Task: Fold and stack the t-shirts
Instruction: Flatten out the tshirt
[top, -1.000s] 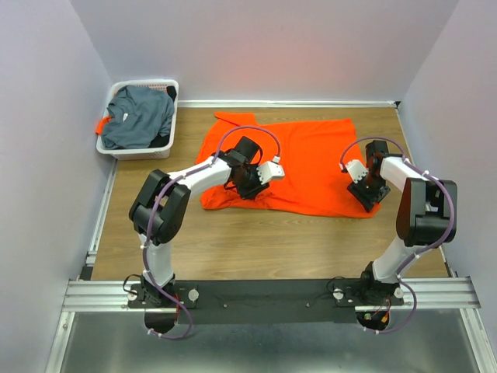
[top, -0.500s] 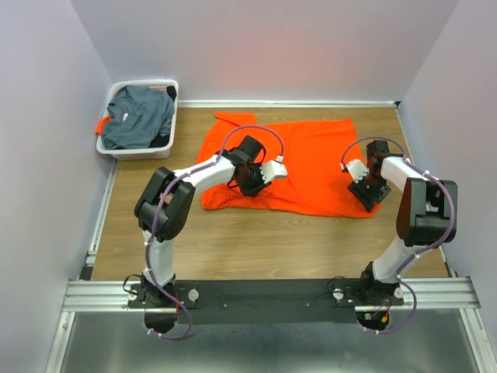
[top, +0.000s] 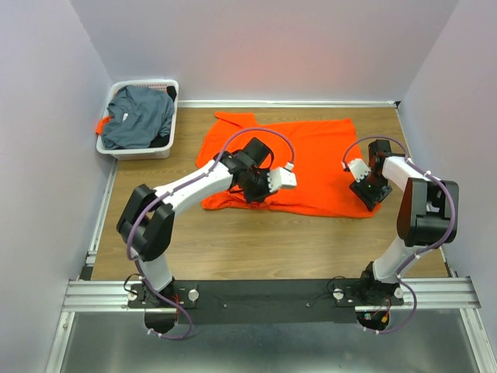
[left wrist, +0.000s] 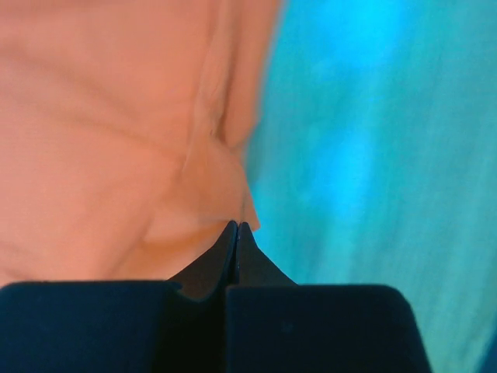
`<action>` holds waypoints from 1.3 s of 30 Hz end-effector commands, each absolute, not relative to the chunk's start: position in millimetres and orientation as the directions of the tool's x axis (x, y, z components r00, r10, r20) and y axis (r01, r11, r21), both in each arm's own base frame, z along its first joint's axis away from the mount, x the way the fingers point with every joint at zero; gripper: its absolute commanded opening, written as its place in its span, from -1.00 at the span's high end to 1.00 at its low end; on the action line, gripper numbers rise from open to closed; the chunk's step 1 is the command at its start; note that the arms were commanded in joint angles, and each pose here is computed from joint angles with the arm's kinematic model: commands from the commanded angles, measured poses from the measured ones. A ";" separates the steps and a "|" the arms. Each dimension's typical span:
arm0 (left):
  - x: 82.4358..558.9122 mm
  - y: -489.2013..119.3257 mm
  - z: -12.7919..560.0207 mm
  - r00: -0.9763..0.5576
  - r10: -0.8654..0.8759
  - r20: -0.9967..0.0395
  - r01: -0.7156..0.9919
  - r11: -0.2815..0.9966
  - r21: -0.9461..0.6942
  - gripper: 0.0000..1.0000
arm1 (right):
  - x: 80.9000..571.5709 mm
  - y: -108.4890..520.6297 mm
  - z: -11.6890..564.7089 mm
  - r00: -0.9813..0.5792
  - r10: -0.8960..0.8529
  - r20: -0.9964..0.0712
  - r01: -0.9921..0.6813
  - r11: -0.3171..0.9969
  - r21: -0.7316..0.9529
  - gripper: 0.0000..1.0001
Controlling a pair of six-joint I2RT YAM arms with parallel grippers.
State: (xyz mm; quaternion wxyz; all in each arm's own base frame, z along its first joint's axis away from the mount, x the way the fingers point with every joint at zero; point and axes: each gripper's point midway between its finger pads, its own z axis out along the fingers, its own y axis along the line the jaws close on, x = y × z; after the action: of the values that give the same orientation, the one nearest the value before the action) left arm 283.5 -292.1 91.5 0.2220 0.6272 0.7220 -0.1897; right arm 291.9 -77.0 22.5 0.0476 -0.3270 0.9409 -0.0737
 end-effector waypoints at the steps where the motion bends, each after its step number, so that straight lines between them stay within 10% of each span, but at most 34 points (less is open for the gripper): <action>1: 188.9 -306.1 103.7 -0.057 0.838 -0.543 0.985 -0.042 -0.168 1.00 | 300.1 -84.0 39.3 -0.776 -0.628 -0.059 -0.605 0.768 -0.212 -0.13; 5: 90.0 -310.7 80.2 0.056 0.878 -0.475 0.896 -0.254 -0.365 0.98 | 301.8 -85.8 44.1 -0.775 -0.628 -0.070 -0.601 0.767 -0.224 -0.13; 12: 83.4 -328.5 120.0 0.087 0.816 -0.571 0.895 -0.316 -0.316 0.07 | 294.5 -85.9 42.4 -0.770 -0.635 -0.060 -0.610 0.761 -0.219 -0.13; 39: 317.6 -168.9 -4.7 -0.432 0.852 -0.295 0.894 0.447 -0.020 0.30 | 273.7 -73.4 8.2 -0.811 -0.584 -0.030 -0.578 0.808 -0.114 0.09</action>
State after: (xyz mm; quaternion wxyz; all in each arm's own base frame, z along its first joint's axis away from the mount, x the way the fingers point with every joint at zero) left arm 281.2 -194.0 20.8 0.1200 0.5335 0.8244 -0.1462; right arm 276.8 -75.6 18.3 0.0398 -0.3225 0.9435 -0.0653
